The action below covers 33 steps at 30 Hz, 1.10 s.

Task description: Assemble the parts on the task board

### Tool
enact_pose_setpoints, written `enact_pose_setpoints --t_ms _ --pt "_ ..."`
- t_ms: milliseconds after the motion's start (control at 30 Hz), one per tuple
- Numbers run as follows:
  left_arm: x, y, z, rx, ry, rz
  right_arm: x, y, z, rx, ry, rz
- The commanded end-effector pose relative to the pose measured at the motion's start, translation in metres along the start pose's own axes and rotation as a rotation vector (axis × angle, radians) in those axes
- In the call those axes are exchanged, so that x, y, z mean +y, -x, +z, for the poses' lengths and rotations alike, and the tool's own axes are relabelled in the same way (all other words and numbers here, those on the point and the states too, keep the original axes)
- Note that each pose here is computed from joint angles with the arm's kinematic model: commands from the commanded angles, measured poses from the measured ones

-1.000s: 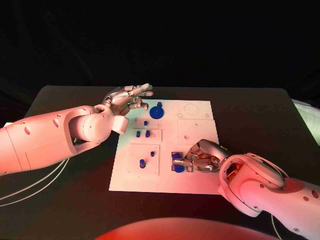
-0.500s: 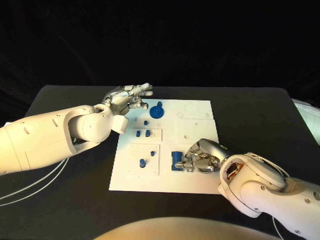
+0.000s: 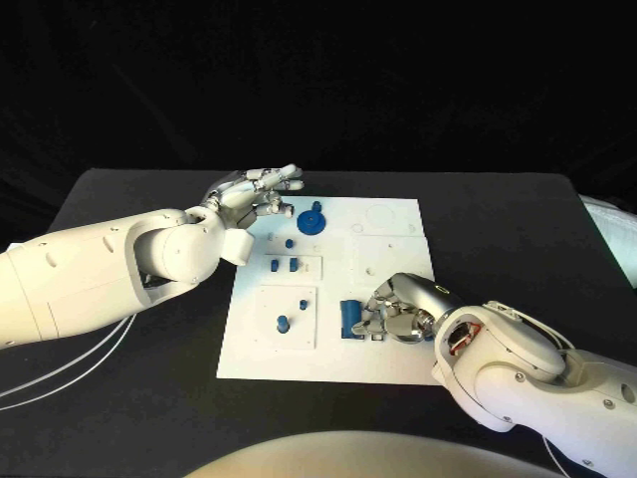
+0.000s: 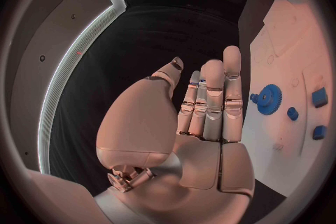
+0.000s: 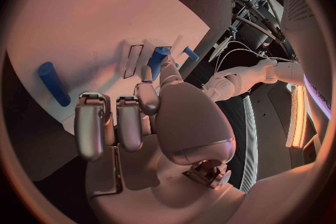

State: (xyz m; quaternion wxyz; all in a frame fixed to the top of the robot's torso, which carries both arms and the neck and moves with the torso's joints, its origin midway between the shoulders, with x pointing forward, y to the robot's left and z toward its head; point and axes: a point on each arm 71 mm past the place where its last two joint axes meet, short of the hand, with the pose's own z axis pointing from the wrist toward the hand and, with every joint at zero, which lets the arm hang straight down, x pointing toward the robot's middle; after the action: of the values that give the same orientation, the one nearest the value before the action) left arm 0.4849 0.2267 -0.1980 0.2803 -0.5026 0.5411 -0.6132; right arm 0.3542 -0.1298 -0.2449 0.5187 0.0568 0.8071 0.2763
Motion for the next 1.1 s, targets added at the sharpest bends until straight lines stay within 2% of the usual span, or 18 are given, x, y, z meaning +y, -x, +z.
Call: enact_pose_setpoints --t_ms 33,267,533,833,1100 --pt "-0.0004 -0.0026 0.0001 0.023 -0.005 -0.004 -0.003 0.003 -0.002 -0.028 -0.004 -0.014" --pt "-0.0009 -0.0007 -0.0006 0.021 -0.005 -0.004 -0.016 0.016 -0.02 -0.04 -0.04 0.054" --pt "-0.001 -0.0001 -0.0008 0.024 -0.005 -0.001 -0.05 0.038 -0.037 -0.079 -0.118 0.005" --pt "-0.0011 0.0015 -0.0015 0.024 -0.006 0.0 -0.069 0.05 -0.043 -0.124 -0.147 -0.095" --pt "-0.0004 0.0018 -0.0016 0.025 -0.003 -0.001 -0.075 0.051 -0.043 -0.125 -0.156 -0.16"
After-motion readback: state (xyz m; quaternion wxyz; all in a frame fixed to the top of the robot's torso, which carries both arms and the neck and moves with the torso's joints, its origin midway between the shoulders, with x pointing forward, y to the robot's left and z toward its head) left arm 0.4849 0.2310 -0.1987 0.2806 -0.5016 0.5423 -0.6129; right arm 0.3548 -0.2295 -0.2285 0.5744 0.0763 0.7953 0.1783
